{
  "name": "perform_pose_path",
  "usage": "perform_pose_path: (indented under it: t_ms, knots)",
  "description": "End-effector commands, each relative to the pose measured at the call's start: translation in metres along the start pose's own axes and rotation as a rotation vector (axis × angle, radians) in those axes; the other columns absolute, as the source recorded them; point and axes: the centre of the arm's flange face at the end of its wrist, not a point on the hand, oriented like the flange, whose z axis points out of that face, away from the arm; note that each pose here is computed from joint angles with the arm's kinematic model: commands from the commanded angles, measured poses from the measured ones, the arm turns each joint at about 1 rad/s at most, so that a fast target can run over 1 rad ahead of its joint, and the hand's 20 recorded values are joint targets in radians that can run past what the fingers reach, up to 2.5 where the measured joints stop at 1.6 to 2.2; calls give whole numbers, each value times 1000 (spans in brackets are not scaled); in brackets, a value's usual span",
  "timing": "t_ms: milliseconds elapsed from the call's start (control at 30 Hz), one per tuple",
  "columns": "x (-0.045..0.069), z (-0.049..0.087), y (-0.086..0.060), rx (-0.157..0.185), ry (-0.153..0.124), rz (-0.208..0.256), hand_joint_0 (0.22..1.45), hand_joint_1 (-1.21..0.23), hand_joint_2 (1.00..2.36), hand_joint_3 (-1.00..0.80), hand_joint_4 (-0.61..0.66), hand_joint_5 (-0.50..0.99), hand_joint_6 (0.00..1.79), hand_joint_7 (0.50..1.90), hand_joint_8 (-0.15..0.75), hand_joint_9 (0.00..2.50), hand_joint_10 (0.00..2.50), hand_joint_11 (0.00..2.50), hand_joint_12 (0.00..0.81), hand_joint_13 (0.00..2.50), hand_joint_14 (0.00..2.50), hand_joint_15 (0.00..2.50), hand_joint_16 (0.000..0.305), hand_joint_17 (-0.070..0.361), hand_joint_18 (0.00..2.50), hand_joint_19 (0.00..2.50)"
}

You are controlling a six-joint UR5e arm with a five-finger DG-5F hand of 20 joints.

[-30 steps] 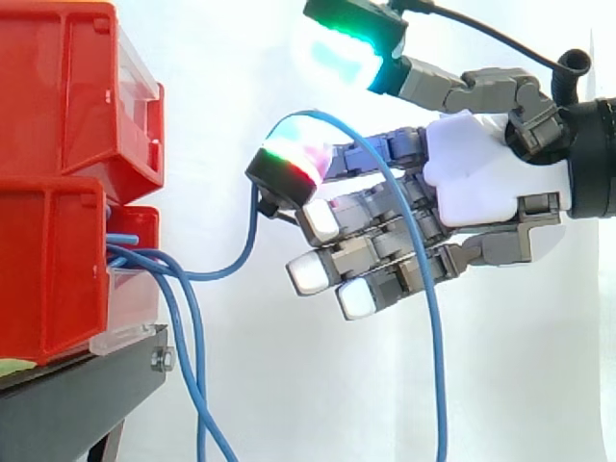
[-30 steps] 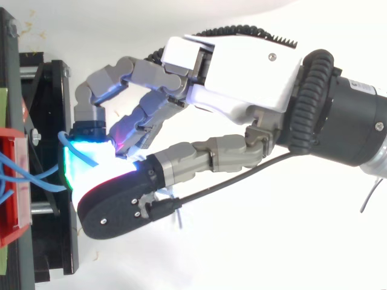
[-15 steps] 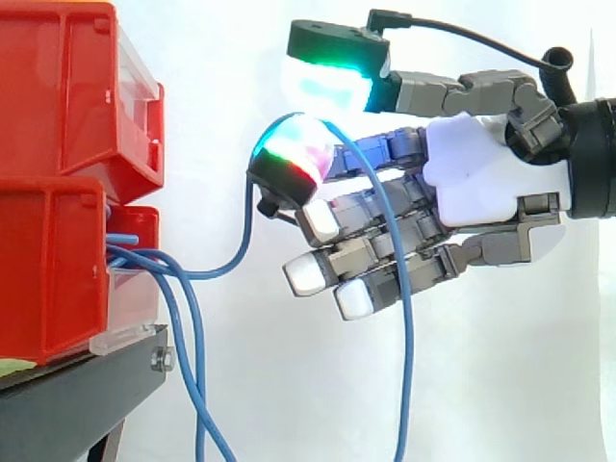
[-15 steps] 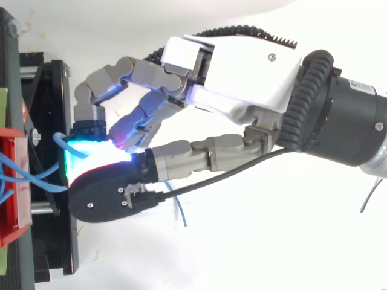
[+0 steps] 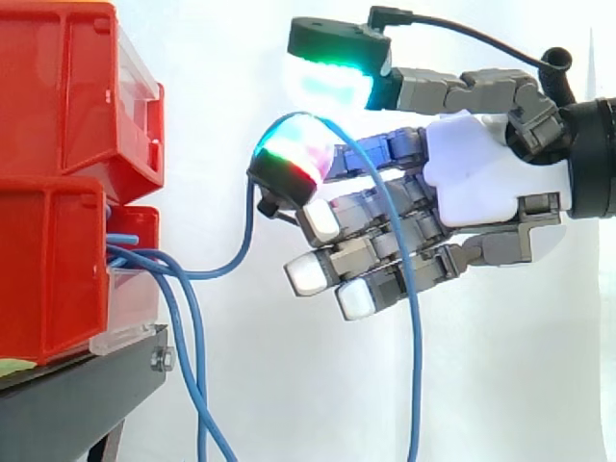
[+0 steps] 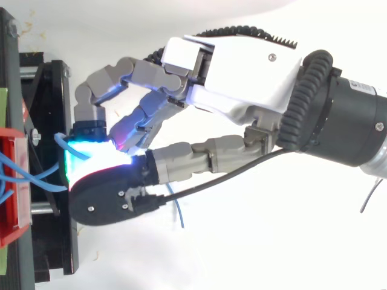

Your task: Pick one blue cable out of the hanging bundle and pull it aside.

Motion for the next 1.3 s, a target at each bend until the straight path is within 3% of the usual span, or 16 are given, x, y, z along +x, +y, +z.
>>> perform_pose_path:
  t_ms: [0,267,433,667,733,867,1067,1200,1267]
  knots:
    - [0,0,0,1,0,1,450,-592,1002,-458,81,-134,906,1075,327,943,21,758,433,784,18,572,57,129,739,579]
    - [-1,-5,-5,46,7,-19,450,-483,1000,-500,95,-134,899,1061,333,932,22,759,440,767,18,570,58,130,718,591]
    - [-2,-5,-5,46,6,-19,523,-561,1015,-260,86,-133,895,1109,311,924,23,760,406,749,20,577,51,115,669,615]
    - [0,-5,-4,46,7,-19,539,-639,1005,-16,78,-118,919,1094,369,982,16,753,474,830,17,551,65,147,816,527]
    - [-1,-5,-4,46,6,-19,543,-656,1000,27,51,-112,924,1096,375,991,16,744,482,842,18,554,66,149,838,519]
    - [-1,-5,-4,46,6,-19,520,-686,1152,29,-6,-106,923,1120,378,995,18,734,483,855,18,552,67,151,858,509]
    - [-1,-5,-3,46,4,-16,602,-779,1000,120,-150,-108,925,1226,343,981,20,734,453,834,18,552,61,138,821,510]
    - [-1,-5,-5,47,3,-16,648,-816,1002,164,-274,-110,932,1368,309,976,18,729,419,831,18,553,56,127,798,517]
    - [-1,-5,-4,46,3,-20,661,-826,1001,183,-312,-109,936,1365,297,987,20,722,411,831,18,553,55,124,791,527]
